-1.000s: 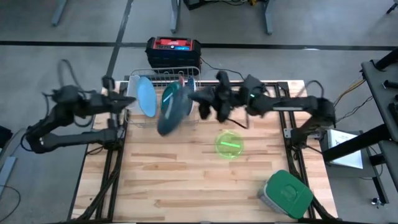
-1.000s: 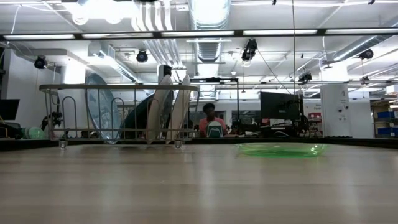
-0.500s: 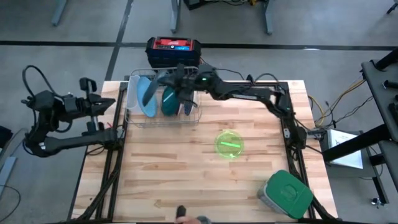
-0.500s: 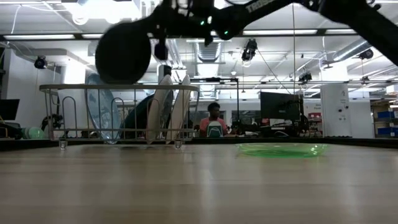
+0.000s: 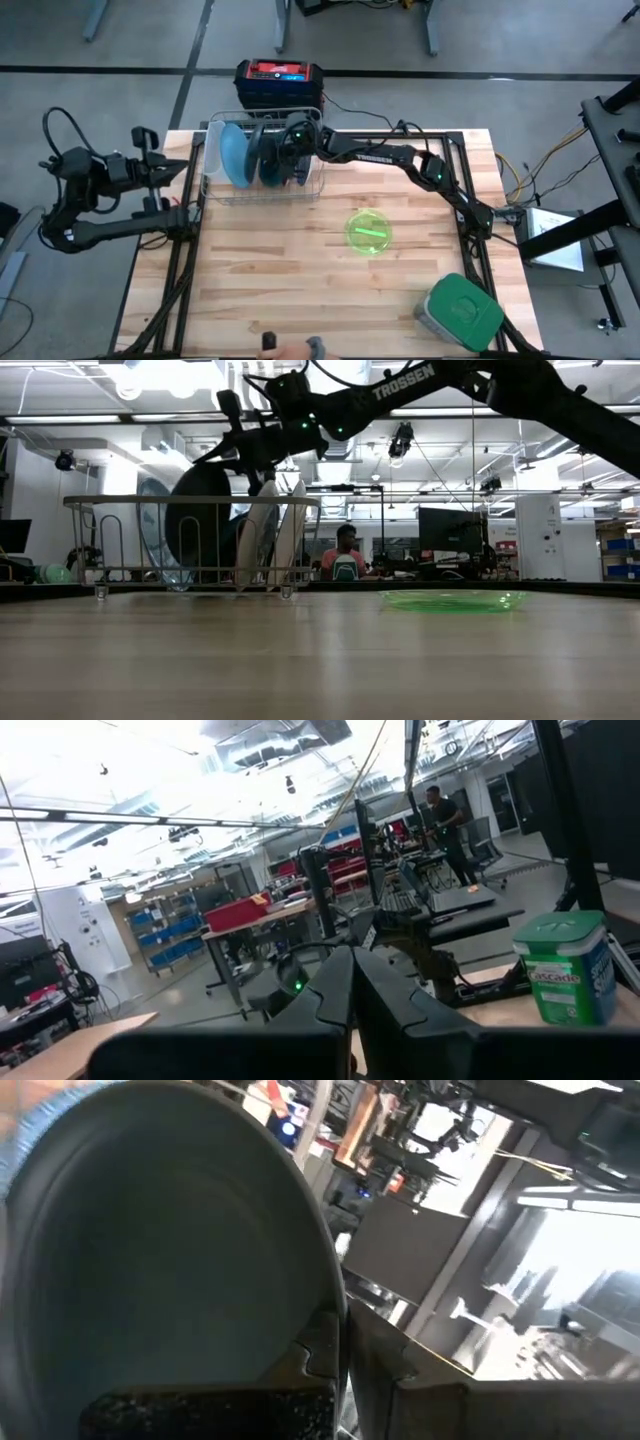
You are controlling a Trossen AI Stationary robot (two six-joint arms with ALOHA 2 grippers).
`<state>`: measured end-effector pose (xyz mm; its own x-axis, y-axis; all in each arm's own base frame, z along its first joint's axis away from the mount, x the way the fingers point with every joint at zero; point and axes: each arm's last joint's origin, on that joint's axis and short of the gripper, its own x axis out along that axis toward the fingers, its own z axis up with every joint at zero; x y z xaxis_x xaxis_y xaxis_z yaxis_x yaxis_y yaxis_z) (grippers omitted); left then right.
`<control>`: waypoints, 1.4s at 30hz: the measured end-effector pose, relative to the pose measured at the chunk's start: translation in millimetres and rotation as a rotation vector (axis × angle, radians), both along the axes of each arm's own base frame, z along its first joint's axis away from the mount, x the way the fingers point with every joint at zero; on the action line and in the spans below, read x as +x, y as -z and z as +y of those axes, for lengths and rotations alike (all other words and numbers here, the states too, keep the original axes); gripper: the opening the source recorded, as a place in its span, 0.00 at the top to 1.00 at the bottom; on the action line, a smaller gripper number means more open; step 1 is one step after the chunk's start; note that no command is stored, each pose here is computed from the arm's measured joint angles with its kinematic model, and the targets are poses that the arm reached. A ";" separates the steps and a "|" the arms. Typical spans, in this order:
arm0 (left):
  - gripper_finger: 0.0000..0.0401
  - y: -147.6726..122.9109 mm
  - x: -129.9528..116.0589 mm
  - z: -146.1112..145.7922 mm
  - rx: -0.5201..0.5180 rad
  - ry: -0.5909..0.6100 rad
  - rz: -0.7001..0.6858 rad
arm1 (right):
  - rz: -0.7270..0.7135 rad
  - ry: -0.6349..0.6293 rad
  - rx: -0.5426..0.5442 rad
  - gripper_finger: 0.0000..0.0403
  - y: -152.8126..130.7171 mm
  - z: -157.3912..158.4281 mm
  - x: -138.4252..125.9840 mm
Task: Sort dishes
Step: Put the dark green plate into the dish rack
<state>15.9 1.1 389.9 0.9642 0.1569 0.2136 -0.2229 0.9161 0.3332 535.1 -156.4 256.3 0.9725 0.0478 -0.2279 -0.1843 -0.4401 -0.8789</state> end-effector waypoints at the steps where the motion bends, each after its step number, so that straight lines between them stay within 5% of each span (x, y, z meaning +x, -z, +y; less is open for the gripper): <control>1: 1.00 0.1 0.3 0.1 0.000 0.000 0.002 | 0.010 0.001 0.010 1.00 1.1 0.4 -0.2; 8: 1.00 0.2 4.5 1.3 -0.005 0.000 0.016 | 0.015 0.026 0.089 0.97 1.1 -0.4 -0.3; 26: 1.00 1.1 8.0 2.3 -0.010 0.000 0.036 | -0.037 0.093 0.076 0.67 -8.6 4.9 3.2; 42: 1.00 2.8 9.0 2.6 -0.013 0.000 0.046 | -0.089 0.426 0.325 0.61 -19.3 9.9 5.4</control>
<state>24.9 3.7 387.1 0.9730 0.1590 0.1671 -0.2073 0.9204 0.3315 540.4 -146.5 275.6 0.9361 -0.3005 -0.1827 -0.2054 -0.0456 -0.9776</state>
